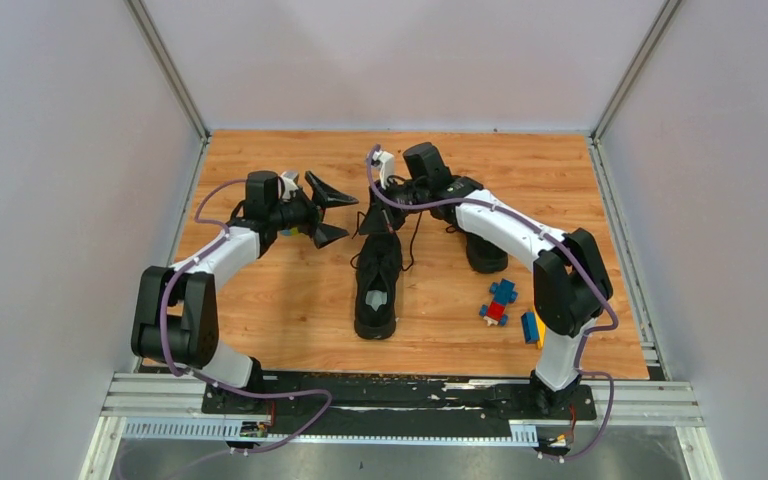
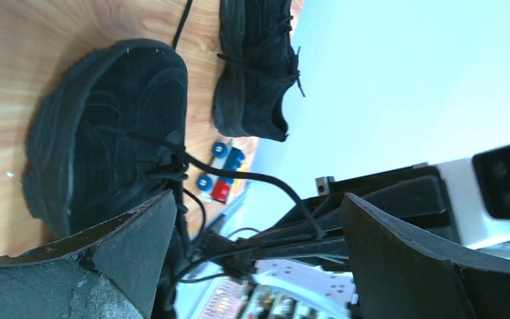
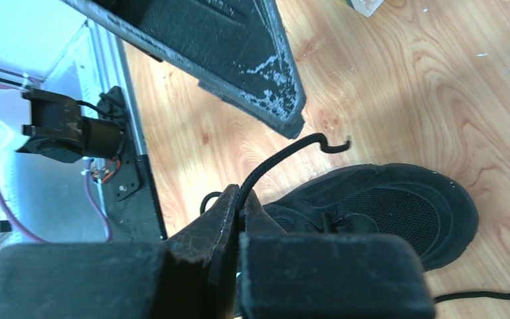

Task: Tie the shoes
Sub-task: Cross the shoelace with the shoelace.

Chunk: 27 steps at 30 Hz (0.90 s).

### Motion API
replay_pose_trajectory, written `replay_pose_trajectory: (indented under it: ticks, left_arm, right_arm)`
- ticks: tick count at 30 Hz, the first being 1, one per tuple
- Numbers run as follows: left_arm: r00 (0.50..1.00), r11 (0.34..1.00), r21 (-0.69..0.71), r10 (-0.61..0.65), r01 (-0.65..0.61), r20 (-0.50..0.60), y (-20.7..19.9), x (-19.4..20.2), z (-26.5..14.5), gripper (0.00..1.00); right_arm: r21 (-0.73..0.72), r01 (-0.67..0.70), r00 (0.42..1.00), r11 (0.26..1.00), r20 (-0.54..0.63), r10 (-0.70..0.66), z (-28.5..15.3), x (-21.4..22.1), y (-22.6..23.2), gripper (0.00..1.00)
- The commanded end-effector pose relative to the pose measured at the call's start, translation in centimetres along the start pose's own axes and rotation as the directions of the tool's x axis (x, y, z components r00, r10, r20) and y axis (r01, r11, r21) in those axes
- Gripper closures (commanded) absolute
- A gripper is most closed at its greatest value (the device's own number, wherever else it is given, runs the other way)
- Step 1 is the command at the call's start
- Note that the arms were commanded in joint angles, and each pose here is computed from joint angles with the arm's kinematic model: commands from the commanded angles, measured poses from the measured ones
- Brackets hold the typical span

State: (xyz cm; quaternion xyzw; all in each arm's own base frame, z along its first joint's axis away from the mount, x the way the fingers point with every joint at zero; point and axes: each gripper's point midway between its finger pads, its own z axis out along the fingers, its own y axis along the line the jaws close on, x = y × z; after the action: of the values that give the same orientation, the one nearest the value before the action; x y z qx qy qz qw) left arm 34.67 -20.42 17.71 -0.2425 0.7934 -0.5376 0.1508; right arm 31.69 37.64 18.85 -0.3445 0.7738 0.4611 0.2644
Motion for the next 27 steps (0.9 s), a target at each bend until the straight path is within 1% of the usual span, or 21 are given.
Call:
replay_pose_trajectory:
  ticks: [1, 3, 6, 9, 13, 15, 19, 21, 23, 24, 25, 26, 27]
  left_arm:
    - [0.975, 0.975, 0.015, -0.219, 0.22, -0.04, -2.2, 0.4, 0.1, 0.0]
    - [0.96, 0.961, -0.002, -0.277, 0.277, -0.041, -1.9, 0.3, 0.5, 0.0]
    - [0.939, 0.94, -0.037, -0.34, 0.338, -0.051, -1.4, 0.4, 1.2, 0.04]
    - [0.929, 0.931, -0.062, -0.364, 0.361, -0.068, -1.3, 0.8, 1.5, 0.08]
    - [0.913, 0.913, -0.098, -0.403, 0.396, -0.064, -0.7, 1.3, 1.6, 0.13]
    - [0.91, 0.909, -0.1, -0.411, 0.404, -0.062, -0.6, 1.2, 1.8, 0.16]
    - [0.917, 0.917, -0.091, -0.394, 0.389, -0.053, -0.5, 0.7, 2.1, 0.21]
    - [0.924, 0.923, -0.082, -0.38, 0.376, -0.04, -0.3, 0.3, 2.2, 0.25]
    - [0.937, 0.936, -0.065, -0.348, 0.345, -0.03, -0.4, 0.0, 2.3, 0.3]
    - [0.946, 0.946, -0.046, -0.322, 0.321, -0.022, -0.5, -0.3, 2.4, 0.35]
    - [0.955, 0.955, -0.037, -0.295, 0.294, -0.014, -0.6, -0.5, 2.4, 0.38]
    - [0.96, 0.96, -0.029, -0.278, 0.278, -0.009, -0.6, -0.6, 2.4, 0.45]
    - [0.968, 0.968, -0.018, -0.25, 0.25, -0.003, -0.8, -0.7, 2.3, 0.49]
  right_arm:
    - [0.083, 0.125, 0.991, 0.989, 0.034, -0.128, -1.1, -1.5, -0.3, 1.0]
    - [0.072, 0.136, 0.99, 0.988, 0.027, -0.138, -0.8, -1.4, 0.1, 1.0]
    - [0.062, 0.162, 0.986, 0.985, 0.015, -0.163, -0.2, -1.3, 0.7, 1.0]
    - [0.063, 0.179, 0.984, 0.982, 0.014, -0.18, 0.2, -1.5, 1.2, 1.0]
    - [0.046, 0.188, 0.982, 0.981, 0.008, -0.188, 0.8, -1.4, 1.9, 1.0]
    - [0.028, 0.193, 0.981, 0.981, 0.001, -0.193, 1.0, -1.1, 2.6, 1.0]
    - [-0.019, 0.243, 0.97, 0.97, -0.025, -0.243, 1.3, -0.2, 4.1, 1.0]
    - [-0.063, 0.258, 0.965, 0.964, -0.04, -0.261, 1.3, 0.4, 5.1, 1.0]
    - [-0.074, 0.263, 0.962, 0.962, -0.051, -0.267, 1.3, 0.9, 5.6, 1.0]
    - [-0.077, 0.26, 0.963, 0.963, -0.058, -0.265, 1.3, 1.2, 5.7, 1.0]
    - [-0.079, 0.259, 0.963, 0.963, -0.061, -0.264, 1.3, 1.4, 5.8, 1.0]
    - [-0.08, 0.258, 0.962, 0.963, -0.066, -0.263, 1.4, 1.6, 5.8, 1.0]
    - [-0.08, 0.257, 0.962, 0.963, -0.072, -0.262, 1.4, 1.9, 5.8, 1.0]
